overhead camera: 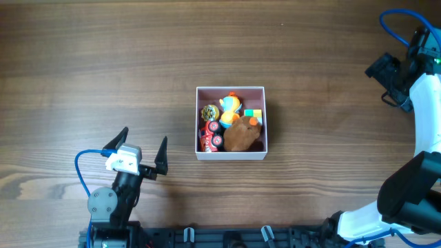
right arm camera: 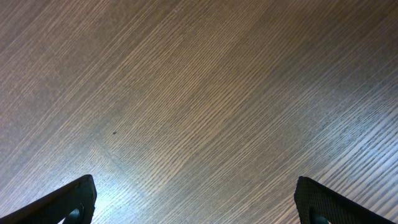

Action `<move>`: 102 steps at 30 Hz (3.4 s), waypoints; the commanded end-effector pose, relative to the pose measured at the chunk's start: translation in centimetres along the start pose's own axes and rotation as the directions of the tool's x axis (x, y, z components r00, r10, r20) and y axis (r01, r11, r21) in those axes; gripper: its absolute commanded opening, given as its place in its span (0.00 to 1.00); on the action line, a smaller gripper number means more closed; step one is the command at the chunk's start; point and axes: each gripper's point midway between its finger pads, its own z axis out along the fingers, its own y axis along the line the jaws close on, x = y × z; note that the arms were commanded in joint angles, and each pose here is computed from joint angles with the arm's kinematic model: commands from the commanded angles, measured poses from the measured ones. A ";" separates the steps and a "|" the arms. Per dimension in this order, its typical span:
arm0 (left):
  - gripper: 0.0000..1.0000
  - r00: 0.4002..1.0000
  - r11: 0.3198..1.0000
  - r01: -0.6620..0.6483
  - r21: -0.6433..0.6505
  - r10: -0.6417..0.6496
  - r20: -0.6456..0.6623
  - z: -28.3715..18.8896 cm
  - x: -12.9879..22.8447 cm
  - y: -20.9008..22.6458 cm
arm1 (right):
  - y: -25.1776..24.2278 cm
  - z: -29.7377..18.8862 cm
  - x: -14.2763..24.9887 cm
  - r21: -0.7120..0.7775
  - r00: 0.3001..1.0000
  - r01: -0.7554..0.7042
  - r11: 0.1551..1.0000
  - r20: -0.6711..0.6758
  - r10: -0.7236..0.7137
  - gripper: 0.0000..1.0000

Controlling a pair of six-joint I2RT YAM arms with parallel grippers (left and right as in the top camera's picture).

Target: Pack container

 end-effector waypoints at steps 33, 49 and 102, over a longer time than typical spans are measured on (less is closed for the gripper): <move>1.00 1.000 1.000 -0.016 -0.011 0.016 0.000 0.0 0.1 0.2 | 3.2 -17.5 2.8 -0.315 0.871 0.139 0.939 0.490 0.035 1.00; 1.00 1.000 1.000 -0.016 -0.011 0.016 0.000 0.0 0.1 0.2 | 2.8 -23.0 13.5 -0.327 0.377 0.690 0.646 0.924 0.065 1.00; 1.00 1.000 1.000 -0.016 -0.011 0.016 0.000 0.0 0.1 0.2 | 2.6 -12.5 18.3 -0.411 0.520 0.656 0.633 0.854 0.015 1.00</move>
